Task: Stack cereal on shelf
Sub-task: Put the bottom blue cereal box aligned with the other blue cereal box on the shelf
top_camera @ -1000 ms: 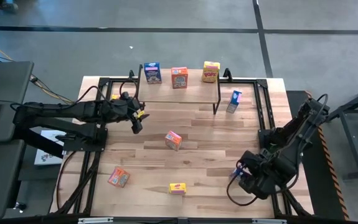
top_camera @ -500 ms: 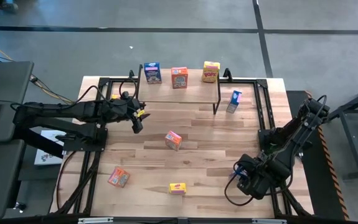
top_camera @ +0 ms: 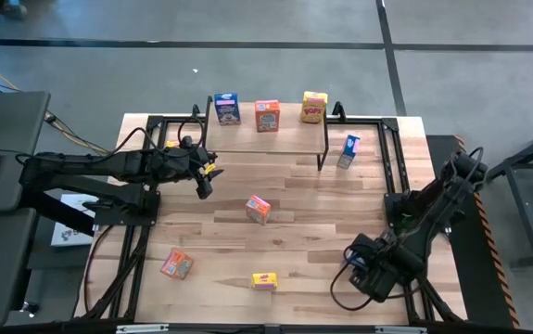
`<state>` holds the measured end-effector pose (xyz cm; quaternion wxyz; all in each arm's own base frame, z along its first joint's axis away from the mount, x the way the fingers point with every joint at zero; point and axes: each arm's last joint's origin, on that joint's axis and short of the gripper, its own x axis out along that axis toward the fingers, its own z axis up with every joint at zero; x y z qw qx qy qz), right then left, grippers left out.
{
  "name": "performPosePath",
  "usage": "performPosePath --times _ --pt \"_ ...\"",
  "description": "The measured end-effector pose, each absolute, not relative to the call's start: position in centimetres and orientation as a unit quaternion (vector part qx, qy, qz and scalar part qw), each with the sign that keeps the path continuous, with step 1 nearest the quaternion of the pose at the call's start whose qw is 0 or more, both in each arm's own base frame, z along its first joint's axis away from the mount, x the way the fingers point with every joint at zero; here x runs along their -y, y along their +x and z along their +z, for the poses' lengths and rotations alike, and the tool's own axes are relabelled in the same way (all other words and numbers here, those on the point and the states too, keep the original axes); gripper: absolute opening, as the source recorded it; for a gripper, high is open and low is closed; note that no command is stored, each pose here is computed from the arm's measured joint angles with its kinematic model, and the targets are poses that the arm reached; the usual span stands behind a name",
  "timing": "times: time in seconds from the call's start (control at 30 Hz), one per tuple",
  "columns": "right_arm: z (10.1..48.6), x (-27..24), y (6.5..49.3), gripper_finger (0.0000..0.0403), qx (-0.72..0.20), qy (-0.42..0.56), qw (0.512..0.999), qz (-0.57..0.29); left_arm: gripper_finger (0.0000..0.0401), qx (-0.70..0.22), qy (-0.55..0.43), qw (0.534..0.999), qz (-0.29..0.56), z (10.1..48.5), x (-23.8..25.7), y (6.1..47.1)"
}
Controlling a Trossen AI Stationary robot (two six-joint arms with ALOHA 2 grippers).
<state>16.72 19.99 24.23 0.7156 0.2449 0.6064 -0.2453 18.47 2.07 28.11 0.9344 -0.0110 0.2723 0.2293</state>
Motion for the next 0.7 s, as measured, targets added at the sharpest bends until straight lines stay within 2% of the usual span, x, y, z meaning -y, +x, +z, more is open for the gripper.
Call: performPosePath --times 0.23,0.33,0.43,0.7 --pt "24.12 -20.1 16.83 0.0282 -0.603 0.247 0.718 -0.245 0.0228 -0.271 -0.014 0.934 0.232 28.12 -2.08 18.47" --pt "24.12 -20.11 16.84 0.0282 -0.603 0.248 0.717 -0.246 0.0236 -0.234 -0.048 0.924 0.299 28.37 -2.38 18.67" --pt "24.12 -20.11 16.81 0.0282 -0.604 0.254 0.713 -0.251 0.0235 -0.222 -0.033 0.911 0.345 28.49 -2.65 18.59" --pt "24.11 -19.92 16.65 0.0282 -0.604 0.254 0.707 -0.266 0.0235 -0.228 -0.02 0.914 0.335 28.49 -2.6 18.62"
